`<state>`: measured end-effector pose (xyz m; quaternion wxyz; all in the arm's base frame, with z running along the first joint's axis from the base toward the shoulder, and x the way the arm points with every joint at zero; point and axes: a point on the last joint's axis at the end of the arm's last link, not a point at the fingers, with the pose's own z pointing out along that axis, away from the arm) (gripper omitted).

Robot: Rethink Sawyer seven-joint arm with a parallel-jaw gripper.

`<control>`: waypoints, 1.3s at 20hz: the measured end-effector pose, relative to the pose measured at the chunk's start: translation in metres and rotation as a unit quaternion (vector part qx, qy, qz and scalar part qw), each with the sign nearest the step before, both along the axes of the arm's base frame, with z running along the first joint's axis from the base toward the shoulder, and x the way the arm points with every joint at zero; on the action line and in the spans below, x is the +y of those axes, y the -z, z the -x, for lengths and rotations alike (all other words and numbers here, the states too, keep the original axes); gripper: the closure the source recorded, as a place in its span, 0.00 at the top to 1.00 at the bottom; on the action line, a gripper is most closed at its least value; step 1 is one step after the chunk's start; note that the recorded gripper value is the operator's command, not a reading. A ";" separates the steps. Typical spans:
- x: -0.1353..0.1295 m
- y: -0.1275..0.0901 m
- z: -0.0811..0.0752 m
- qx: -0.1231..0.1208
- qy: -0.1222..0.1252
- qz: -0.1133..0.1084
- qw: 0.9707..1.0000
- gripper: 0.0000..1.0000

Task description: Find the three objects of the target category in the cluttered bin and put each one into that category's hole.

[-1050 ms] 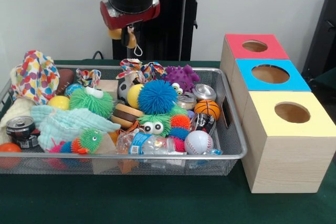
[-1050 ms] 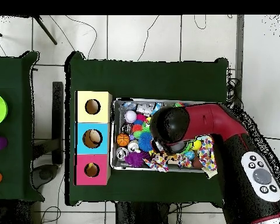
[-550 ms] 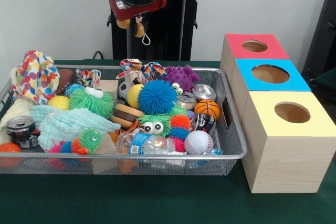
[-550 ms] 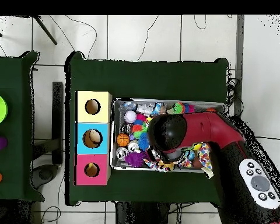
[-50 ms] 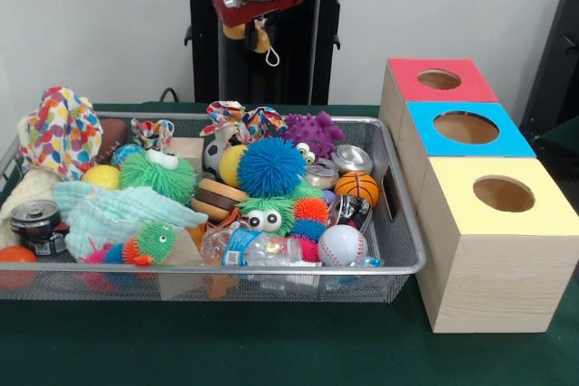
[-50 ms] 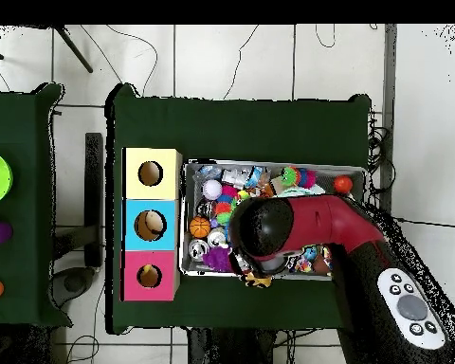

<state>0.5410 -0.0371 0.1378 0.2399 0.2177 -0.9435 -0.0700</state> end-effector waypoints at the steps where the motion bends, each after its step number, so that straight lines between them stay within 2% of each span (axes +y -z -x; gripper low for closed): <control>1: 0.003 -0.001 0.001 0.000 0.001 -0.001 1.000 0.00; 12: 0.053 -0.003 0.023 -0.023 0.013 -0.022 0.999 0.00; 20: 0.078 -0.007 0.038 -0.015 0.026 -0.029 0.999 0.00; 26: 0.082 -0.007 0.046 -0.018 0.040 -0.028 0.999 0.00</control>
